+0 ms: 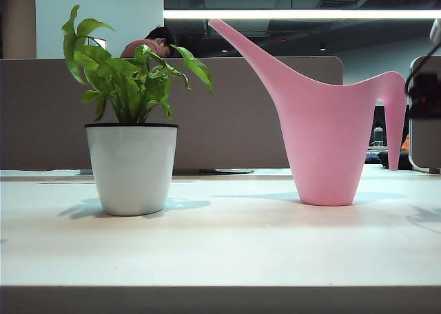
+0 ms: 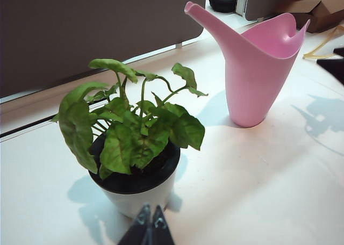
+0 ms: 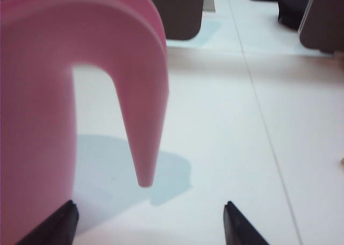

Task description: Pick up the watering can from the table, water the potted plant, and put the can back.

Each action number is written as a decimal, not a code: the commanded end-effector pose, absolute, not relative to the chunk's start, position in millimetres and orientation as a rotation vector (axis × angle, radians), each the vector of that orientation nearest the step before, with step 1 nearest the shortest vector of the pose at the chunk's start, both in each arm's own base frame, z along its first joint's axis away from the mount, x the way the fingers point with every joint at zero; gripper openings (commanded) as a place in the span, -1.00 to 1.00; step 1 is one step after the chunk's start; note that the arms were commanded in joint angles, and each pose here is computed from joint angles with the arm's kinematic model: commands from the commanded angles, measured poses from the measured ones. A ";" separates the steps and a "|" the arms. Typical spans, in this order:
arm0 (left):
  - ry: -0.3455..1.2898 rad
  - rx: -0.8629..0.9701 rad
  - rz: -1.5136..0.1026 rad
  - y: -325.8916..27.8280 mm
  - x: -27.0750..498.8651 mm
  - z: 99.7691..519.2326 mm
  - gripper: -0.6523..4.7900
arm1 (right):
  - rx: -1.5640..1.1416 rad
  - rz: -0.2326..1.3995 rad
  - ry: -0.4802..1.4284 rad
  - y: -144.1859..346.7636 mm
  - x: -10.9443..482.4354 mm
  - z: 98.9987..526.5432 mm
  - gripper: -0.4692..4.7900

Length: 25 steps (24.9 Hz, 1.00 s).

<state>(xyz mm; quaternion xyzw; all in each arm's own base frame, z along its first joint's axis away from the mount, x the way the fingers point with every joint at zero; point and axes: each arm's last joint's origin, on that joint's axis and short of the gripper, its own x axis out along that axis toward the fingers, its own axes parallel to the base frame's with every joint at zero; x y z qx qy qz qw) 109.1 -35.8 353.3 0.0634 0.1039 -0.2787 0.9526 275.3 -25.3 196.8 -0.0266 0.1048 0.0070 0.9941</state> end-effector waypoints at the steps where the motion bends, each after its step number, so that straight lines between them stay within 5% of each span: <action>1: 0.195 0.137 -0.568 -35.6 108.2 356.1 -0.78 | -0.060 0.014 0.143 -26.0 282.7 195.7 0.59; 25: 0.187 0.174 -0.564 -35.5 108.5 355.8 -0.78 | -0.056 0.115 0.115 -30.6 360.4 185.0 0.60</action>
